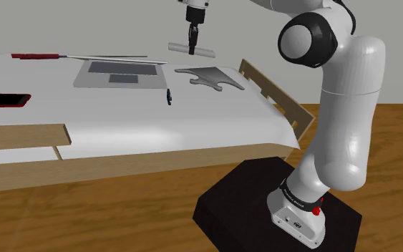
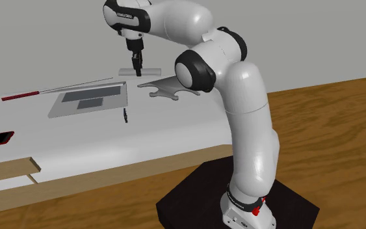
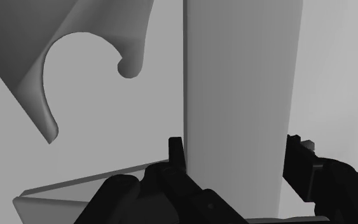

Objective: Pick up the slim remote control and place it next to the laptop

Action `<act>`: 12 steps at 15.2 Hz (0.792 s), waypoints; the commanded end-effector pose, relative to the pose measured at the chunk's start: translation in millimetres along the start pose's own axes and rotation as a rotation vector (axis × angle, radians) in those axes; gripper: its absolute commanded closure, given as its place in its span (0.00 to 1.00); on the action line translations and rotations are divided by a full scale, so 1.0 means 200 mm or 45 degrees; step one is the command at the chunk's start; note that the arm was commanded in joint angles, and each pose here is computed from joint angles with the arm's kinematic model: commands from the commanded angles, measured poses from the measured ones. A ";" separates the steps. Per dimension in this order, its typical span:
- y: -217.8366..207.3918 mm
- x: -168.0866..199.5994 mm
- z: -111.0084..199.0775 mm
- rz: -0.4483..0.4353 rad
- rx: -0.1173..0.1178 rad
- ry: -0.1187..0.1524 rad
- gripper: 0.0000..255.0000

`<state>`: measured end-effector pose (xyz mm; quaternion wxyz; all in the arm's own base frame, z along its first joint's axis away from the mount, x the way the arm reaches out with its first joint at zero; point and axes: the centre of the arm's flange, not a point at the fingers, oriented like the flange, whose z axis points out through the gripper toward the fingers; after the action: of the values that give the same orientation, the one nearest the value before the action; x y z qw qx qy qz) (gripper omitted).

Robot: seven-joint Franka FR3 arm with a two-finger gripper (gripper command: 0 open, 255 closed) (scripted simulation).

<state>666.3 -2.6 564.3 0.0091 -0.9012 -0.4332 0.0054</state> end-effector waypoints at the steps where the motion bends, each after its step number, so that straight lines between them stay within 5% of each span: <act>1: 0.00 0.00 0.05 0.000 -0.001 0.001 1.00; 12: 0.01 0.00 0.34 0.000 -0.001 0.001 1.00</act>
<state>665.6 -3.2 500.8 0.0090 -0.9014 -0.4330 0.0057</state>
